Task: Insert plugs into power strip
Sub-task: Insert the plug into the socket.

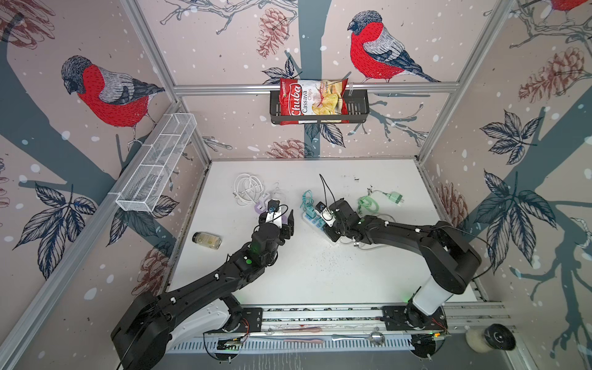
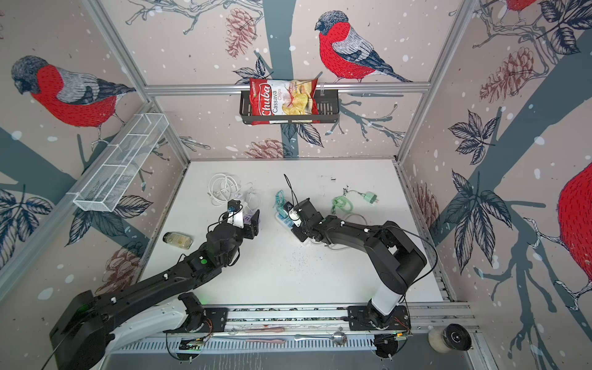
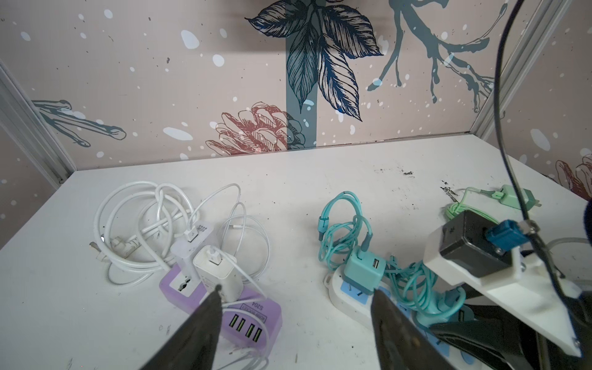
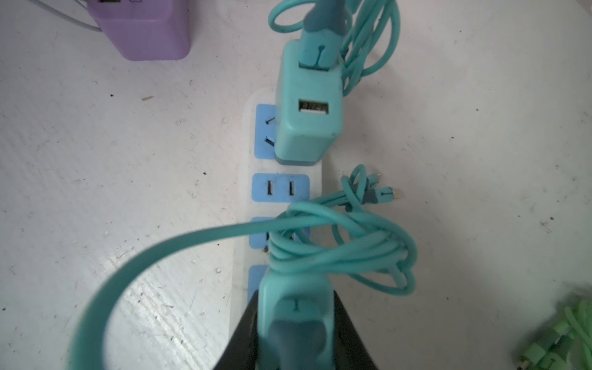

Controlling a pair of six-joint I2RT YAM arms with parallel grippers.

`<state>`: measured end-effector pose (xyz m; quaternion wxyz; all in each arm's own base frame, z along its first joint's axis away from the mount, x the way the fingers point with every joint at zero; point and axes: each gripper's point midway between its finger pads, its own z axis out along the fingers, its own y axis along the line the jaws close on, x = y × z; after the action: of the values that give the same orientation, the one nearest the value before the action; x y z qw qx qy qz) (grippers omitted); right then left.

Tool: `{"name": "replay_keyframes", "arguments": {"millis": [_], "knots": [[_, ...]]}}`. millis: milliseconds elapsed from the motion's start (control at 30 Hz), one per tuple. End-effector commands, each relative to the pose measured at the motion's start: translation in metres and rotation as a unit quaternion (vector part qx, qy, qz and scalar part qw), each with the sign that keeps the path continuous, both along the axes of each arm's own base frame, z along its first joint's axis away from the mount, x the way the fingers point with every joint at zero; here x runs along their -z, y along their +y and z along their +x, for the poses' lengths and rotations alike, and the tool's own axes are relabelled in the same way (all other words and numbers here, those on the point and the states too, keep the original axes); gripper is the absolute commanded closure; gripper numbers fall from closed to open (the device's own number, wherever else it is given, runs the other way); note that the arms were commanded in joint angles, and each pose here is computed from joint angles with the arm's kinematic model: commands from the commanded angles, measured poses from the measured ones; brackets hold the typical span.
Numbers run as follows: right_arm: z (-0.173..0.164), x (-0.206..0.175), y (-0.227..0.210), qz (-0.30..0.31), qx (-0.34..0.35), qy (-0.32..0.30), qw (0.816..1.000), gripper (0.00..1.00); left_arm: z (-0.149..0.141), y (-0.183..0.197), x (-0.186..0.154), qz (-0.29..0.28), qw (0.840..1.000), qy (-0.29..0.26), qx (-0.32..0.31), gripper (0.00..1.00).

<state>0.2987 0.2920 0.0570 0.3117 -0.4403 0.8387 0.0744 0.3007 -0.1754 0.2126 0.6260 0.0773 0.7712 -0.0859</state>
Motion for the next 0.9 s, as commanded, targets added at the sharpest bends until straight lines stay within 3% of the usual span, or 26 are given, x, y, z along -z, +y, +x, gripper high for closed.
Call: {"name": "replay_keyframes", "arguments": {"millis": [0,267,467,567,700,867], "knots": [[-0.039,0.039,-0.040,-0.099,-0.015,0.089,0.991,1.00,0.004,0.000,-0.006,-0.002,1.000,-0.005,-0.009,0.28],[-0.039,0.055,-0.060,-0.092,0.055,0.099,0.989,1.00,0.012,-0.011,-0.009,0.012,1.000,0.000,0.000,0.28],[-0.037,0.041,-0.057,-0.040,0.065,0.096,0.992,1.00,0.019,-0.019,-0.015,0.019,1.000,-0.006,0.005,0.28],[-0.034,0.043,-0.060,-0.042,0.072,0.093,0.992,1.00,0.021,-0.021,-0.015,0.021,1.000,-0.006,0.008,0.28],[-0.035,0.051,-0.060,-0.058,0.075,0.108,0.990,0.97,0.021,-0.021,-0.016,0.021,1.000,-0.007,0.006,0.28],[-0.035,0.065,-0.065,-0.084,0.078,0.121,0.986,0.84,0.021,-0.019,-0.017,0.019,1.000,-0.009,0.002,0.24]]}}
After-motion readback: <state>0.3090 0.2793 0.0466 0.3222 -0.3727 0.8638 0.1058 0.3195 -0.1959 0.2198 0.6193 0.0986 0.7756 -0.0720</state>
